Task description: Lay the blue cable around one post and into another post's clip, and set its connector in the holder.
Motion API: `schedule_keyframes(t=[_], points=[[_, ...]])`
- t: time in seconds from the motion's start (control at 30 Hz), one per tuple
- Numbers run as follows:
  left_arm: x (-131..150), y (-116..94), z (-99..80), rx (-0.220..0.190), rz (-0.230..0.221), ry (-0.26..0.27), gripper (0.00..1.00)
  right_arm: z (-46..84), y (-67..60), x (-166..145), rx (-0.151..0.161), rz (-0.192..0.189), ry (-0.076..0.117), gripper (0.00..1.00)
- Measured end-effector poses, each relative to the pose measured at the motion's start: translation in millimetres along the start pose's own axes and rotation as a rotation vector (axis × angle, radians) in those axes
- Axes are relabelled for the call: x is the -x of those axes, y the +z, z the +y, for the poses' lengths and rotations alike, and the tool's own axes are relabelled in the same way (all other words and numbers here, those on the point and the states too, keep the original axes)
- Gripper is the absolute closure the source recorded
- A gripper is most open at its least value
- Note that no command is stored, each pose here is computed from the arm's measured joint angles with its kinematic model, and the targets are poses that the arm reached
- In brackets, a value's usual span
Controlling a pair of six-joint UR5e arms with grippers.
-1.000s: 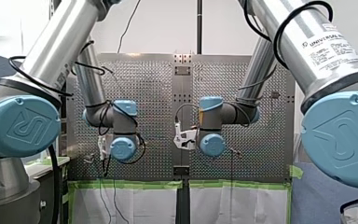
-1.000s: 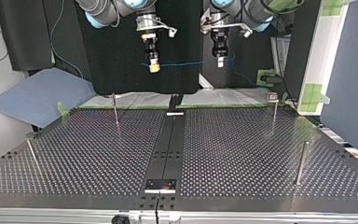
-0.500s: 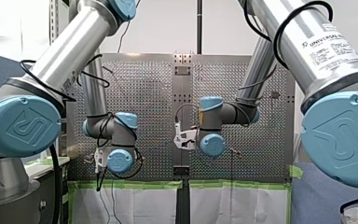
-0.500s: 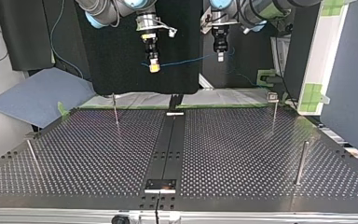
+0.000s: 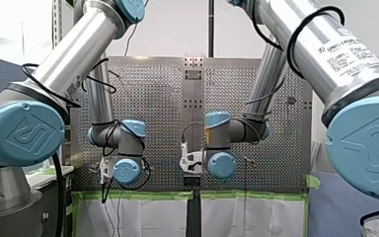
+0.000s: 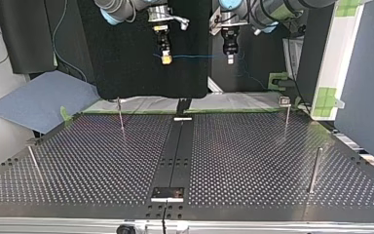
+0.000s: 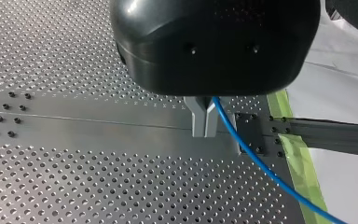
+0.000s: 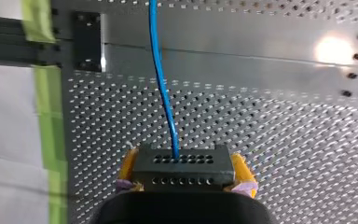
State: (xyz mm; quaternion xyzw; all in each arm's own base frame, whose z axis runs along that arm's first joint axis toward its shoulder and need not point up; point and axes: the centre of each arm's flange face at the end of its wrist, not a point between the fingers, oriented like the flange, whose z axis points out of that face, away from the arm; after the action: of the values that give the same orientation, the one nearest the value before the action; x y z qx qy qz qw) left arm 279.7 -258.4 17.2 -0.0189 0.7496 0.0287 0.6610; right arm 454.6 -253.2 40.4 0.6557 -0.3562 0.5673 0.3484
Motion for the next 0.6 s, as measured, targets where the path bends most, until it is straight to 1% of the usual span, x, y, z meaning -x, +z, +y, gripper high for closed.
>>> schedule_keyframes(t=[0.1, 0.23, 0.33, 0.47, 0.53, 0.6], points=[[0.0, 0.0, 0.0, 0.0, 0.0, 0.0, 1.0, 1.1, -1.5, 3.0, 0.023, -0.006, 0.015, 1.0], [0.0, 0.0, 0.0, 0.0, 0.0, 0.0, 1.0, 3.9, -2.1, 3.9, 0.054, -0.008, 0.021, 1.0], [0.0, 0.0, 0.0, 0.0, 0.0, 0.0, 1.0, 5.0, -2.2, 4.1, 0.065, -0.008, 0.022, 1.0], [0.8, -0.8, -0.3, 0.0, -0.003, -0.004, 1.0, 5.5, -2.1, 4.3, 0.07, -0.008, 0.022, 1.0], [4.8, -1.9, -3.1, -0.001, -0.015, -0.021, 1.0, 7.9, 0.9, 3.8, 0.078, -0.005, 0.024, 1.0], [9.5, -3.6, -6.8, -0.002, -0.025, -0.038, 1.0, 11.3, 7.2, -2.4, 0.093, 0.006, 0.036, 1.0]])
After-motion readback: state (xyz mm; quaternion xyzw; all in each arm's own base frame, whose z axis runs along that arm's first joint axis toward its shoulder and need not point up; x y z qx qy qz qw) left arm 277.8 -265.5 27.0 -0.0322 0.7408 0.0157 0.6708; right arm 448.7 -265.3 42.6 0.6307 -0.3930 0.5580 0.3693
